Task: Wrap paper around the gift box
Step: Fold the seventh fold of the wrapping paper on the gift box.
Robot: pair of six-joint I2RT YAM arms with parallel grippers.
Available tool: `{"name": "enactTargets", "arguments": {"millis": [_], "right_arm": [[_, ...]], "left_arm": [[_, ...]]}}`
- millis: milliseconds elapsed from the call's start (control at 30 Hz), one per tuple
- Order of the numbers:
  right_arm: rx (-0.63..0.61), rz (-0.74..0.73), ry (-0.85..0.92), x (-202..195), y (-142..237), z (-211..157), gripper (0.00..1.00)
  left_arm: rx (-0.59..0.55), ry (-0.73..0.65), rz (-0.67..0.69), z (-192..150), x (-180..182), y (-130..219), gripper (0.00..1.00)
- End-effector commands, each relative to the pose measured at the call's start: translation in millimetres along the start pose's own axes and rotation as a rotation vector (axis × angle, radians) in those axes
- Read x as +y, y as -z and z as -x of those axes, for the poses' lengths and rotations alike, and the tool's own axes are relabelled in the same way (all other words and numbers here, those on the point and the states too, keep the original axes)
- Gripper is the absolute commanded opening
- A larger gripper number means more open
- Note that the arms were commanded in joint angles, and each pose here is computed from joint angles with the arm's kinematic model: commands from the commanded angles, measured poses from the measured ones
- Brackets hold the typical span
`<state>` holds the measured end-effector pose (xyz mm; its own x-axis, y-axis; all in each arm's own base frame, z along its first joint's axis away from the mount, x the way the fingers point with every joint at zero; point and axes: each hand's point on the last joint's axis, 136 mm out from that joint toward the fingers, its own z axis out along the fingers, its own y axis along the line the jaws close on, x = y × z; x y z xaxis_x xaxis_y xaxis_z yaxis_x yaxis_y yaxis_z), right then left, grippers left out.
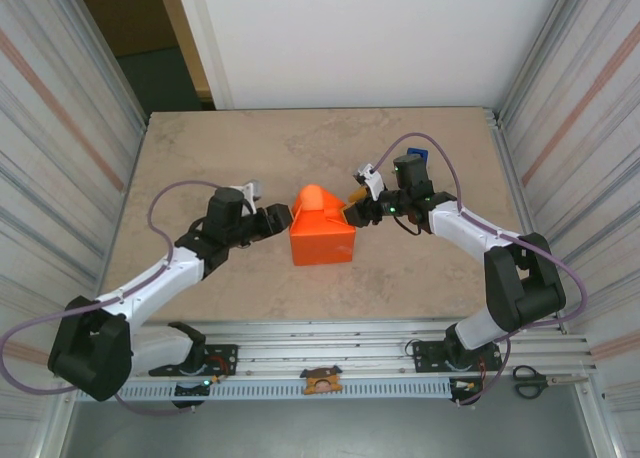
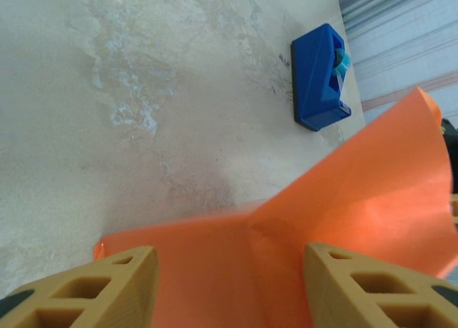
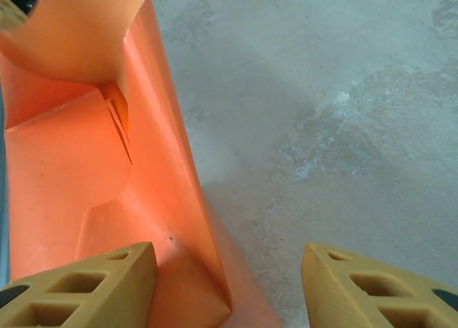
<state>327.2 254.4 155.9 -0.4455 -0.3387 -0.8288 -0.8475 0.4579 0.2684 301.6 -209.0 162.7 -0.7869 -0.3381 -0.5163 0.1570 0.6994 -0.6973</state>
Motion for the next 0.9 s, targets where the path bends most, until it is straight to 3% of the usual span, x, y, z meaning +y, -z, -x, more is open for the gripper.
{"name": "enactTargets", "arguments": {"millis": [0, 233, 867], "right_arm": [[0.167, 0.011, -0.105, 9.6, -8.5, -55.1, 0.55], [0.169, 0.013, -0.111, 9.4, -8.9, -55.9, 0.55], [0.163, 0.035, -0.113, 13.1, -10.5, -47.8, 0.56]], "left_arm": [[-0.022, -0.002, -0.044, 8.6, -8.1, -0.7, 0.58], [-0.003, 0.033, -0.019, 5.2, 0.3, -9.2, 0.57], [0.217, -0.141, 0.045, -51.6, 7.4, -22.2, 0.48]]}}
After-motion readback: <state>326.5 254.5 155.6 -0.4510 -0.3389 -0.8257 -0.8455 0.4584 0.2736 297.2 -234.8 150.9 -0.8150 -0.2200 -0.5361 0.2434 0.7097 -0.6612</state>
